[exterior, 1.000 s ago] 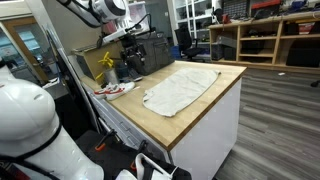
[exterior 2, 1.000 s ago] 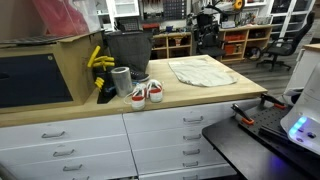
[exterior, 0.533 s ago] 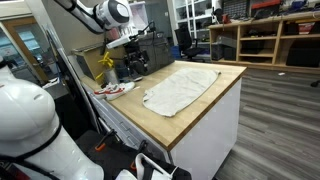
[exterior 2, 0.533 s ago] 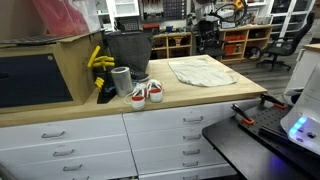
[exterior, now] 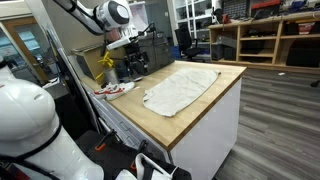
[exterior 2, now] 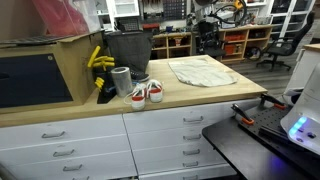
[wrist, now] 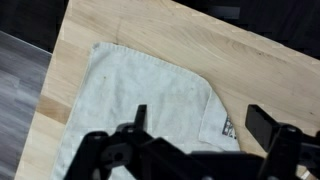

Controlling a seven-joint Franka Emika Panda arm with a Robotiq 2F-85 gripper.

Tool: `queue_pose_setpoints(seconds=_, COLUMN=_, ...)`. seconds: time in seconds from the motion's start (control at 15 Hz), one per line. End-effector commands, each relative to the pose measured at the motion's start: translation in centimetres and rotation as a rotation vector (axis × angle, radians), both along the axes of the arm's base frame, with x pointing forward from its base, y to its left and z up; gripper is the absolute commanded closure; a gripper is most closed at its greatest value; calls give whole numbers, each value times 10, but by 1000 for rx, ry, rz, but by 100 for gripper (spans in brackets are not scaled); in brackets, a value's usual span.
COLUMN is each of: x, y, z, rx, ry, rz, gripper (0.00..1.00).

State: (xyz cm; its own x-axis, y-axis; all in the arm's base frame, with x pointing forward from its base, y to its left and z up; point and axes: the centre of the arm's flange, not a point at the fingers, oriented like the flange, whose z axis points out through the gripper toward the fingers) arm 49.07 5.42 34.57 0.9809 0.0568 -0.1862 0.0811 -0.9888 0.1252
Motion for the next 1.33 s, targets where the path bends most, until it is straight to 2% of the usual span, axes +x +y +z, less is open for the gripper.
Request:
queue_pose_setpoints(seconds=0.0, x=-3, y=6, z=-23, rx=0, ry=-34, rz=-20, gripper=0)
queue_pose_setpoints(seconds=0.53, x=-20, y=-15, z=-77, rx=47, ry=-142, rz=-104, gripper=0)
queue_pose_setpoints(seconds=0.93, x=-39, y=-27, z=-111, rx=73, ry=-153, rz=-156, gripper=0)
queue_pose_setpoints(seconds=1.27, x=-45, y=-43, z=-138, rx=70, ry=-170, rz=-268, gripper=0)
